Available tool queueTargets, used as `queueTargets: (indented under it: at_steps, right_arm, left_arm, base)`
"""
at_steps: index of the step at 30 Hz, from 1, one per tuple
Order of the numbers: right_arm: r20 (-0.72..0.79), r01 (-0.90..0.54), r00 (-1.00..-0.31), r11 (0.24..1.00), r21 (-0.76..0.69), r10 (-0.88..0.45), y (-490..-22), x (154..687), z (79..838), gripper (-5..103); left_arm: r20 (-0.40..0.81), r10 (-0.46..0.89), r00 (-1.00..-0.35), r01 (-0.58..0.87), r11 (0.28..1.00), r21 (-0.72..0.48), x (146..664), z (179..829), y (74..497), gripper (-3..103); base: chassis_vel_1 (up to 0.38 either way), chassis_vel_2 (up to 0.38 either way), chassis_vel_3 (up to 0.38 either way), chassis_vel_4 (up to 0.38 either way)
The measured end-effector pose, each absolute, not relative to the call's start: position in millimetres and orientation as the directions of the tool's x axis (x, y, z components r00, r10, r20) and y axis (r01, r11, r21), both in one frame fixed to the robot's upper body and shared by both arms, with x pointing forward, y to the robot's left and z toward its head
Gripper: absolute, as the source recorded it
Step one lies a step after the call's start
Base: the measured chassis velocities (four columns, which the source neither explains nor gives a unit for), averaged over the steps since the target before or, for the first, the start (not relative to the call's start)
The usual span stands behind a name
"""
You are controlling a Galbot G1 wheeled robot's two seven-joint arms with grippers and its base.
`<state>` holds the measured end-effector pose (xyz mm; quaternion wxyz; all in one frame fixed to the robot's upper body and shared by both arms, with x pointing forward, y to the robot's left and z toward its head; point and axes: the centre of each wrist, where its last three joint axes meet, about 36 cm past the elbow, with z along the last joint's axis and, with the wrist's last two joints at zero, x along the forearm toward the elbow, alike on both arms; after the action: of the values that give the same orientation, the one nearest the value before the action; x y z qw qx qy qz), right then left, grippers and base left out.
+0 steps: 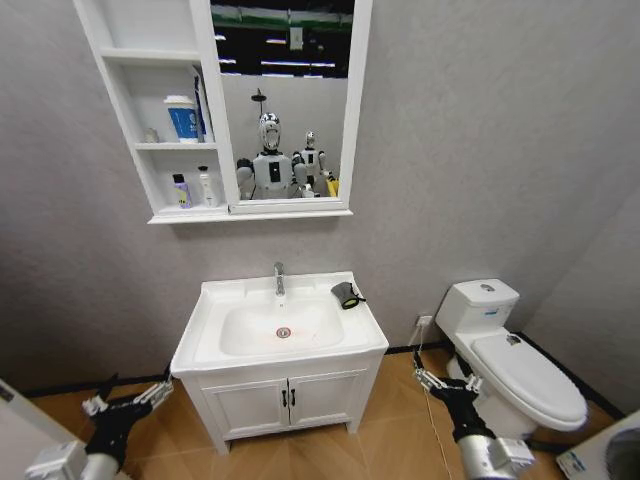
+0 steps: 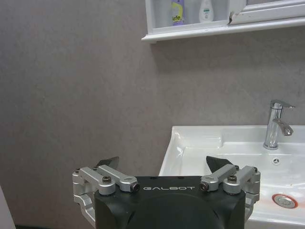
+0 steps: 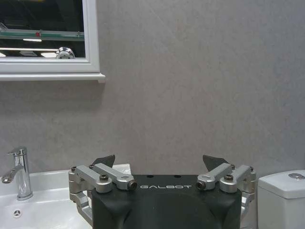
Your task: Move facial cleanser and shampoo from washbasin to cabinet, then wipe washbasin with towel.
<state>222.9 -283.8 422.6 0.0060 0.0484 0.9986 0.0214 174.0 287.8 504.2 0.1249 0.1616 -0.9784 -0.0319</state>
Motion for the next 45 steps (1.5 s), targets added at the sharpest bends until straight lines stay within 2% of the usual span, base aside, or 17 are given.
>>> queueTargets:
  at_steps: [27,41,45]
  right_arm:
    - [-0.009,0.093,-0.995,0.99,0.107,0.094,-291,243,423,100]
    - [0.027,0.118,-0.993,0.989,0.084,0.116,-291,251,432,100]
    - [0.099,0.125,-0.988,0.991,0.049,0.119,-303,280,452,100]
  left_arm:
    - [0.228,-0.312,-0.922,-0.297,0.95,0.098,178,500,285,100]
    - [0.229,-0.312,-0.922,-0.297,0.95,0.097,178,500,285,100]
    - [0.229,-0.312,-0.922,-0.297,0.95,0.097,178,500,285,100]
  base:
    - [-0.01,0.01,0.01,-0.009]
    - [-0.191,0.184,0.186,-0.204]
    - [-0.155,0.152,0.111,-0.148]
